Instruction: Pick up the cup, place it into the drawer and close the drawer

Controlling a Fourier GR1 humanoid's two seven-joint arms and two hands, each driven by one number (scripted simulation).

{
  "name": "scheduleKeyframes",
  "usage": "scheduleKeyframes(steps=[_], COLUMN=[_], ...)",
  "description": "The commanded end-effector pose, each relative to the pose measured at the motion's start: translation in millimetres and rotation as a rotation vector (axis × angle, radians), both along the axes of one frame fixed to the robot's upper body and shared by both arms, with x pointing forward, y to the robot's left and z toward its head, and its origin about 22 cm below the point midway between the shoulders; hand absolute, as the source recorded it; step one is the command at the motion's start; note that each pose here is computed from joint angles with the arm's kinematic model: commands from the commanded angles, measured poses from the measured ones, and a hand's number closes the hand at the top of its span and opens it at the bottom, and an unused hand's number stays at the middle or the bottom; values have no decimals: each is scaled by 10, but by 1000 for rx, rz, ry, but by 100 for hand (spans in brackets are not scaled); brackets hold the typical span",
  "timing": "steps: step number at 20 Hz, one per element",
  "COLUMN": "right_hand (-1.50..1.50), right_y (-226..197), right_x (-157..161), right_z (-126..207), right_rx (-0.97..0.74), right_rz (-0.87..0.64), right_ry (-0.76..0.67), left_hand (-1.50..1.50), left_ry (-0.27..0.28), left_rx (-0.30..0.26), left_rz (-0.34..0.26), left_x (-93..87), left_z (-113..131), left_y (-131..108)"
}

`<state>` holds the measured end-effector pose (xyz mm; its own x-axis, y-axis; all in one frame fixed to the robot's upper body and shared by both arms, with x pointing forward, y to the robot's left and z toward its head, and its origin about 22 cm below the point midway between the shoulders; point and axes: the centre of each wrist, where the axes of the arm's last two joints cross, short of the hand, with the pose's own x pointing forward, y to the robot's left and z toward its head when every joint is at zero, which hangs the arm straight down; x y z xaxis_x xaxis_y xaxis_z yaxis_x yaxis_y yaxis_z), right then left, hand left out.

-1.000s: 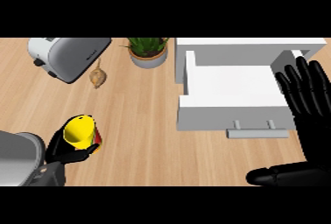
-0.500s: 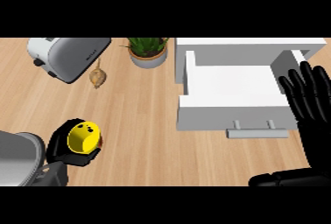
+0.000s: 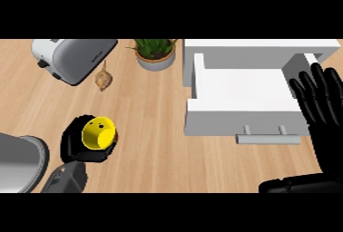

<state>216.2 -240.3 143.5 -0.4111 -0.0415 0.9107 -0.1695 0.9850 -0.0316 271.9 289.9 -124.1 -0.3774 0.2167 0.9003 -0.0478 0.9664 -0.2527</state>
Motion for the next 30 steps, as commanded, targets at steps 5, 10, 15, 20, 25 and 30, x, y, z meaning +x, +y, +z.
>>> scheduleKeyframes(steps=[5,10,15,20,25,30], right_hand=[-150,-150,-150,-150,-150,-150], right_y=[11,-28,27,-54,-215,-190], right_x=[49,41,30,106,63,-16], right_z=[-54,36,105,1,5,-133], right_rx=[-2,3,-1,9,-16,18], right_rz=[-32,-18,-16,-15,-16,-23], right_ry=[2,3,9,9,11,5], left_hand=[150,150,150,150,150,150], left_ry=[-149,-170,-181,-197,-221,-207], left_rx=[1,1,-6,18,47,97], left_rz=[-160,-209,-255,-260,-250,-230], left_x=[140,224,446,646,868,974], left_z=[494,1026,1689,2226,2418,2704], left_y=[-320,-601,-932,-1046,-1452,-1588])
